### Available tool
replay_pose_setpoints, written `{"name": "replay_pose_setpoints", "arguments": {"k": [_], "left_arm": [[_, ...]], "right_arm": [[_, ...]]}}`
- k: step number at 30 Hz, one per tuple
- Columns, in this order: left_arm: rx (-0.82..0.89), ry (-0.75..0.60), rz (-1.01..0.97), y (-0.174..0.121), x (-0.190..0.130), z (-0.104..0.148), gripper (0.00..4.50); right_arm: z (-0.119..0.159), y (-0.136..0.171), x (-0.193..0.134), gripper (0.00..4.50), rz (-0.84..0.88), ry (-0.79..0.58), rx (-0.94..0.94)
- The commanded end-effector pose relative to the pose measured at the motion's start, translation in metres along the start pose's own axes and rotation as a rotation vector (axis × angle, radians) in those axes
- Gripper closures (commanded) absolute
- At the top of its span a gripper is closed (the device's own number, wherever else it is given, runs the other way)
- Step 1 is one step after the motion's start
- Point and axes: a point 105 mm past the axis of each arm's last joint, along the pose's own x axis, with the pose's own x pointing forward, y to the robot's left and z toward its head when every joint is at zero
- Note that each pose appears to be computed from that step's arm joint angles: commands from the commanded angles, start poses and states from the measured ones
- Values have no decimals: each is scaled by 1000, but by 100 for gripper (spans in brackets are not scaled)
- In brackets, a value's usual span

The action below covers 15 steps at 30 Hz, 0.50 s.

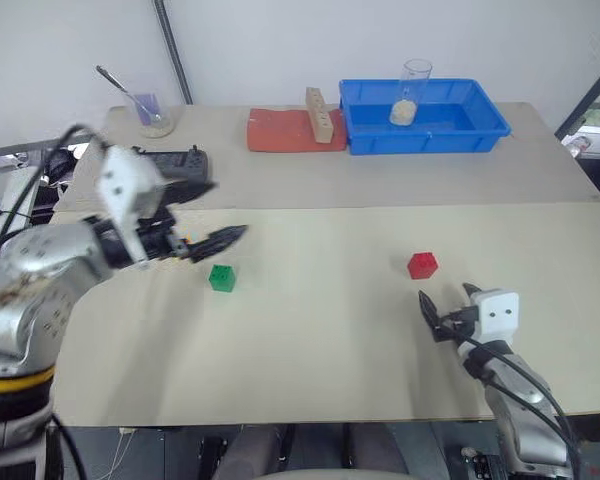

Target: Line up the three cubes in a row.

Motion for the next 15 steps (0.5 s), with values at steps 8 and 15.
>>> {"name": "replay_pose_setpoints", "arguments": {"k": [8,15], "left_arm": [[67,-25,-328,-33,34,12,7],[70,-23,-338,-29,32,8,7]], "right_arm": [[23,33,42,0,13,-56,37],[35,47,57,0,27,-72,46]]}}
